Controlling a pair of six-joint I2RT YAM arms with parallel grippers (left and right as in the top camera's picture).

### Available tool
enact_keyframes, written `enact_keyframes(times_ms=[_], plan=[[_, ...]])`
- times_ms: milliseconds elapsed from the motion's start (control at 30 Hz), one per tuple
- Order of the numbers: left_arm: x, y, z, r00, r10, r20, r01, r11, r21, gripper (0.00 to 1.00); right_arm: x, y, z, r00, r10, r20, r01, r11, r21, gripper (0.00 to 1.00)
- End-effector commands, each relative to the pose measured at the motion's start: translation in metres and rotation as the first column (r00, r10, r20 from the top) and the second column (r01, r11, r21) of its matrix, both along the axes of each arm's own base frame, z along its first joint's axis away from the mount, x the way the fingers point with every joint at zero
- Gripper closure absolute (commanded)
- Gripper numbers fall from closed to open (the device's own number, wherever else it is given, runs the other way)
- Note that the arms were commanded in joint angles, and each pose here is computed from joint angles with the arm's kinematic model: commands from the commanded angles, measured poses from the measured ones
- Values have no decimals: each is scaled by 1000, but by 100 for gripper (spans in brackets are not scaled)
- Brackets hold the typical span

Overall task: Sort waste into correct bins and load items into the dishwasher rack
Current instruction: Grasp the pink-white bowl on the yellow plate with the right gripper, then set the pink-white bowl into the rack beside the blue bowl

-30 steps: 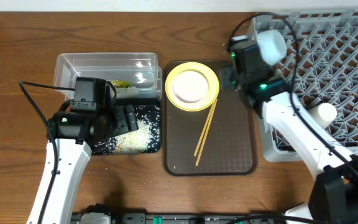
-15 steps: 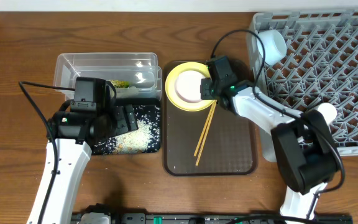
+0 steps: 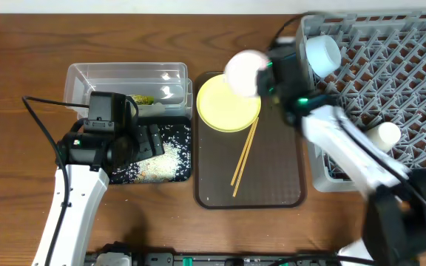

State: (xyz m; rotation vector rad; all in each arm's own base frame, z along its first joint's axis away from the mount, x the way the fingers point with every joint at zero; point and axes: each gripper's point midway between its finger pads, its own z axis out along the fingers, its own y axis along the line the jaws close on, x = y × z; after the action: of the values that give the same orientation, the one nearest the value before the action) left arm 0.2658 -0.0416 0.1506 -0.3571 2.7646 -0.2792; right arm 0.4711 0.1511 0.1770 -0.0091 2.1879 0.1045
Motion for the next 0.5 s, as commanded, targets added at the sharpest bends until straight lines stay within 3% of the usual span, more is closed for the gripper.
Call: enact_keyframes(times_ms=[0, 167, 467], plan=[[1, 4, 1, 1000, 17, 2, -17, 1000, 13, 10, 10, -79, 64, 979, -102, 175, 152, 941, -301, 96], [2, 4, 1, 1000, 17, 6, -17, 1000, 12, 10, 18, -176, 110, 932, -203, 299, 349, 722, -597, 99], [2, 4, 1, 1000, 17, 7, -17, 1000, 12, 11, 34, -283, 128, 859, -287, 423, 509, 566, -649, 99]])
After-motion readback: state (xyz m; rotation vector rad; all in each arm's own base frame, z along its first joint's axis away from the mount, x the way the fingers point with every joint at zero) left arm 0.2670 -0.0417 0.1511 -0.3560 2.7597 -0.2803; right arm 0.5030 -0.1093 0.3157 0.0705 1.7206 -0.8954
